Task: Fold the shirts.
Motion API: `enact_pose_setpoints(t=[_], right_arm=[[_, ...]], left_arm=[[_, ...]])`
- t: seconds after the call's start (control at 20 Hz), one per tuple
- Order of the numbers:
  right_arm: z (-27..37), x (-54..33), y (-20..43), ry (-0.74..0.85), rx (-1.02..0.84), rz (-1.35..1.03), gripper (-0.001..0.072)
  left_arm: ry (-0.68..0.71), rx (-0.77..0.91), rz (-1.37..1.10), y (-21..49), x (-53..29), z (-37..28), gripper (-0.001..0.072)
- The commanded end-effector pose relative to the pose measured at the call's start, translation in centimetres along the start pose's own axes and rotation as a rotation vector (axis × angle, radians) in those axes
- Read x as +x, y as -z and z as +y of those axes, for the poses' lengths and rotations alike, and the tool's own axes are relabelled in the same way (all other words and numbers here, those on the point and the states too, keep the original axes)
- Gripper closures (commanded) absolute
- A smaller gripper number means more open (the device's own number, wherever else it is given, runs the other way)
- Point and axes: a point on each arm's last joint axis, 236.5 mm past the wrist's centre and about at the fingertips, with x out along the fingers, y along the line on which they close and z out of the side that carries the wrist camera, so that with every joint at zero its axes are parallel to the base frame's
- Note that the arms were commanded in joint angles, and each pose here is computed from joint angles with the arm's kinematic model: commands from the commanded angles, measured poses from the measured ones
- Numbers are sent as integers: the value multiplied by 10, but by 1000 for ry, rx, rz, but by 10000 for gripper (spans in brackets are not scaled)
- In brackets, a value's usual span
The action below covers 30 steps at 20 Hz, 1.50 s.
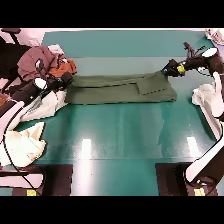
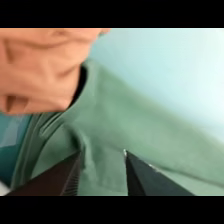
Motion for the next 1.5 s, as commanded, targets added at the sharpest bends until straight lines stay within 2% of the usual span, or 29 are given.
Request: enact_pose_setpoints(t=[0.0,0.05,0.1,0.15,0.2,0.3,0.35,0.6,0.75,1.0,1.2,1.25,1.3,1.4,1.45], right_arm=[[-24,-26,-9,81,-27,-39,299],[-29,-37,-8,84,-24,-40,299],[-34,-47,-2,82,-43,-16,259],[-38,-55,1,70,-24,-12,101],[-45,-62,4,52,9,-17,-8],[-68,-66,20,52,81,3,-8],[-73,-61,29,26,104,20,-8],[-75,-29,59,-227,187,60,-8],[-76,-6,69,-270,197,100,-8],[-35,35,85,-337,134,183,-8],[1,62,98,-338,47,251,3],[5,63,97,-320,15,256,96],[8,62,92,-300,-15,258,287],[19,49,78,-294,-48,251,538],[26,40,71,-295,-54,243,628]], left_arm=[[41,32,-48,-26,-6,-24,225],[59,60,-36,-32,-10,-37,216],[77,102,-6,-33,-15,-50,216],[96,145,41,-28,-21,-64,216],[116,210,90,-19,-27,-78,219],[130,359,201,10,-37,-97,383],[131,408,239,21,-40,-103,414],[124,522,437,77,-27,-116,414],[127,573,529,99,-12,-120,414],[138,595,515,98,6,-130,414],[140,627,574,128,24,-125,414],[148,652,584,136,30,-126,414],[156,676,591,143,34,-128,414],[170,702,589,150,46,-134,414],[176,704,573,149,51,-138,414]])
